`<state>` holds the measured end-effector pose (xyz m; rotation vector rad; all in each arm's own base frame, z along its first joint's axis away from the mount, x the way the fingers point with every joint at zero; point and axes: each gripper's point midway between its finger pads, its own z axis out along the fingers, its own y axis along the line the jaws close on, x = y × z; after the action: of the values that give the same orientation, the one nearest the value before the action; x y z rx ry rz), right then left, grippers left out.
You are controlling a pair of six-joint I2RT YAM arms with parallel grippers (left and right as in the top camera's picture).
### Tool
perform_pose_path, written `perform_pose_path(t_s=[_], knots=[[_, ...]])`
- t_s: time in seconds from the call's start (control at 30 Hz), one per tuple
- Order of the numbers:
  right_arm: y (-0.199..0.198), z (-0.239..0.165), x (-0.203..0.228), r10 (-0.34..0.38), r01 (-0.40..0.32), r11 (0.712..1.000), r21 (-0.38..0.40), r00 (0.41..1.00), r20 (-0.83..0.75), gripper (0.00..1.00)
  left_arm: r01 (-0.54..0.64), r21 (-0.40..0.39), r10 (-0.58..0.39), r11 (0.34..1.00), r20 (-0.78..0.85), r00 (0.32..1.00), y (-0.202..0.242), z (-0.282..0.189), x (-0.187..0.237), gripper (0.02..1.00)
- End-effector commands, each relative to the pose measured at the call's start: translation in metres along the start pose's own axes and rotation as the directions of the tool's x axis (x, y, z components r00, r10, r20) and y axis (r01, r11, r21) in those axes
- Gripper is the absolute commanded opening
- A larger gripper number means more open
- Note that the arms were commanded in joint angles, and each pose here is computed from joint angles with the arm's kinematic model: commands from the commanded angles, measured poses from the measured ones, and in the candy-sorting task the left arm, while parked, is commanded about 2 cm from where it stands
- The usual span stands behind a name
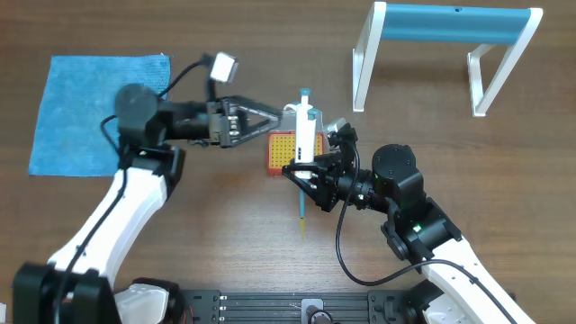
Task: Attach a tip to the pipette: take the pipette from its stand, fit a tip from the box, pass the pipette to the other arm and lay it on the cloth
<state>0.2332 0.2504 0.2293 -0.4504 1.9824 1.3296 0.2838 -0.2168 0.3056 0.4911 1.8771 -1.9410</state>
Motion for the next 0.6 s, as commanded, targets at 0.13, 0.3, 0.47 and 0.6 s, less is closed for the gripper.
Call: perform_pose_path(t_s=[0.13,0.3,0.47,0.6], knots=[[0.029,-0.002,-0.013,-0.058,0.062,0.99,-0.125,0.998,0.03,0.082,-0.066,0.055,0.071,0.996,-0.084,0.994,-0.005,0.019,0.01,0.974],[0.031,-0.002,-0.011,-0.028,0.03,0.989,-0.142,0.999,0.015,0.084,-0.092,0.073,0.099,0.993,-0.091,0.991,-0.009,0.032,0.016,0.886],[0.037,-0.003,-0.007,-0.021,0.019,0.985,-0.172,1.0,-0.008,0.082,-0.131,0.086,0.139,0.988,-0.096,0.986,-0.011,0.037,0.019,0.779],[0.041,-0.004,-0.004,-0.02,0.014,0.98,-0.197,0.999,-0.027,0.082,-0.131,0.081,0.137,0.988,-0.084,0.987,-0.011,0.038,0.017,0.573]])
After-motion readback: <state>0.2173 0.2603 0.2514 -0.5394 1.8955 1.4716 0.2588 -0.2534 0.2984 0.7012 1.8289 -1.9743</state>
